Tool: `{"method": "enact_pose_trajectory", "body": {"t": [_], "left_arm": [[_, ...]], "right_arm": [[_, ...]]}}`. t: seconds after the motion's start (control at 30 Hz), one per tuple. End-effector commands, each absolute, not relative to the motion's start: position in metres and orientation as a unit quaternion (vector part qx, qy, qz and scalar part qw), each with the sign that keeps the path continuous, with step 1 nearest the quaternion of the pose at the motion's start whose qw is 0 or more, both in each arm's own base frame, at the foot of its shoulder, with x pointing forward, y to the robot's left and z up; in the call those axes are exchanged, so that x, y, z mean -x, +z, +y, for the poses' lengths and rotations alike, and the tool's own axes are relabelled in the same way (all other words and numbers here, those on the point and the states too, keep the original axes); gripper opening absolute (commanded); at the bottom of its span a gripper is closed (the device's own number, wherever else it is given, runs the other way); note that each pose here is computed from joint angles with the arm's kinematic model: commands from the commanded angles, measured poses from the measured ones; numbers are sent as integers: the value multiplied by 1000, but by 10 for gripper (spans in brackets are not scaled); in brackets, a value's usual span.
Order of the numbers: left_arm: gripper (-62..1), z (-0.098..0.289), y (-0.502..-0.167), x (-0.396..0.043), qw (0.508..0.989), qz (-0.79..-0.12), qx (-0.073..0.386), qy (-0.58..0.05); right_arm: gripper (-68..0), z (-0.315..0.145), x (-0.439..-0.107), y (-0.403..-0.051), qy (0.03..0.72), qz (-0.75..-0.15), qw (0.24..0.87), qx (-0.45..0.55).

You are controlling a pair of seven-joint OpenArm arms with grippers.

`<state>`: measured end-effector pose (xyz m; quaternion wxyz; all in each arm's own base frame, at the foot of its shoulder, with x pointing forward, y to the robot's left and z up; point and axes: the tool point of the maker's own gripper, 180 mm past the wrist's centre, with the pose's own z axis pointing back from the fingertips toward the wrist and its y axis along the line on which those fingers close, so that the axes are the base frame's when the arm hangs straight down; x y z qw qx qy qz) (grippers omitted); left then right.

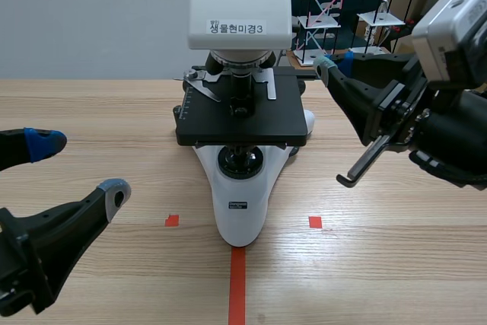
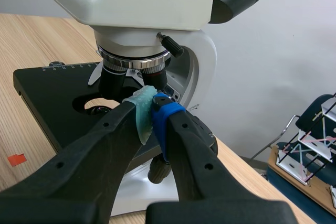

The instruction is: Return to the home posture

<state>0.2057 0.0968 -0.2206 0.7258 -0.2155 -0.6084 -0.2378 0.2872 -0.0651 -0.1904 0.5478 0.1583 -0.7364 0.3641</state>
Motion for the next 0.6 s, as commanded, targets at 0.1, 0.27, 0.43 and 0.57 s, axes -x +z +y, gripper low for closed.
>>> {"method": "enact_pose_trajectory", "body": {"t": [0.1, 0.27, 0.43, 0.57], "left_arm": [[-28, 96, -211, -208, 715, -622, 220, -234], [-28, 96, -211, -208, 715, -622, 220, -234], [-28, 96, -211, -208, 715, -621, 220, -234], [-28, 96, -211, -208, 715, -621, 220, -234]], "right_arm": [[-662, -64, -289, -179, 359, -749, 534, -161], [-662, -64, -289, -179, 359, -749, 534, -161], [-651, -64, -289, -179, 359, -749, 534, -160], [-651, -64, -289, -179, 359, -749, 534, -161]]}}
